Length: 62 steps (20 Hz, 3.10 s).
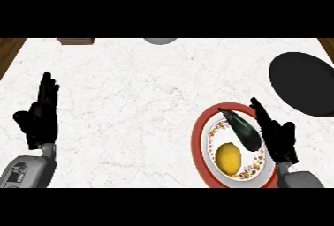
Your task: Pick the eggplant from the plate and place it in the pan
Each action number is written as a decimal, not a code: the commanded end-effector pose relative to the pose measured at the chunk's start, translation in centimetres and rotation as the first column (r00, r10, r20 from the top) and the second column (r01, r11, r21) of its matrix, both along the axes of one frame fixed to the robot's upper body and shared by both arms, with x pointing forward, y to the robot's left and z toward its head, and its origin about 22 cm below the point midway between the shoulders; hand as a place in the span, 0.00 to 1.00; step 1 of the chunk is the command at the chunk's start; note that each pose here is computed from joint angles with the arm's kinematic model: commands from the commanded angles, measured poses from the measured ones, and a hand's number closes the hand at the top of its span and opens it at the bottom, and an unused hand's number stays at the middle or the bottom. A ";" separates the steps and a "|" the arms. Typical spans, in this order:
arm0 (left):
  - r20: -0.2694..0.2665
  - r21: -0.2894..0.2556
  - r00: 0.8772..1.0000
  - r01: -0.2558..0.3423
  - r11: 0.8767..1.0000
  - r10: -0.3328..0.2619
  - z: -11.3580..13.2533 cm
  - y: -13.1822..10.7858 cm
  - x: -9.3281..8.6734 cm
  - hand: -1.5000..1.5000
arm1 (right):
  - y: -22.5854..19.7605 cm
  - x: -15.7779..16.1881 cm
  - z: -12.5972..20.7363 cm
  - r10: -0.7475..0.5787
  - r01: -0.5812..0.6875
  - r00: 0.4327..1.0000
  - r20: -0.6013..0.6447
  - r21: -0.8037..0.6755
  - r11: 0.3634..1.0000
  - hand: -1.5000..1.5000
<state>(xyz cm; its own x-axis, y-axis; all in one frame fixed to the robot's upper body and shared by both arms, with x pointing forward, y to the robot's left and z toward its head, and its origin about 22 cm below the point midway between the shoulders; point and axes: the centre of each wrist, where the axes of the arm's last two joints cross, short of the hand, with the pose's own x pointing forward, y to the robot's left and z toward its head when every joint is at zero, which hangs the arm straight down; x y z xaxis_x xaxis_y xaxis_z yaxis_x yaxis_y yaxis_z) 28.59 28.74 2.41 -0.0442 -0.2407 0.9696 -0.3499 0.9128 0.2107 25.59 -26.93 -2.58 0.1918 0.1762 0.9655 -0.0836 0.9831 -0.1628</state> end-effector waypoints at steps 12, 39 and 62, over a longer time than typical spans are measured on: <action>-0.034 -0.070 0.964 0.262 0.963 -0.265 0.8 -2.6 0.8 0.50 | -5.9 7.6 12.1 0.741 -0.701 0.587 0.325 -0.253 0.666 0.00; -0.039 -0.063 0.960 0.275 0.959 -0.278 1.8 -2.6 0.8 0.50 | -2.1 14.7 26.9 0.956 -0.733 0.291 -0.037 -0.651 0.198 0.00; -0.046 -0.068 0.968 0.242 0.968 -0.245 2.6 -0.8 0.9 0.50 | 0.3 12.6 19.9 0.910 -0.756 0.306 -0.281 -0.652 0.053 0.00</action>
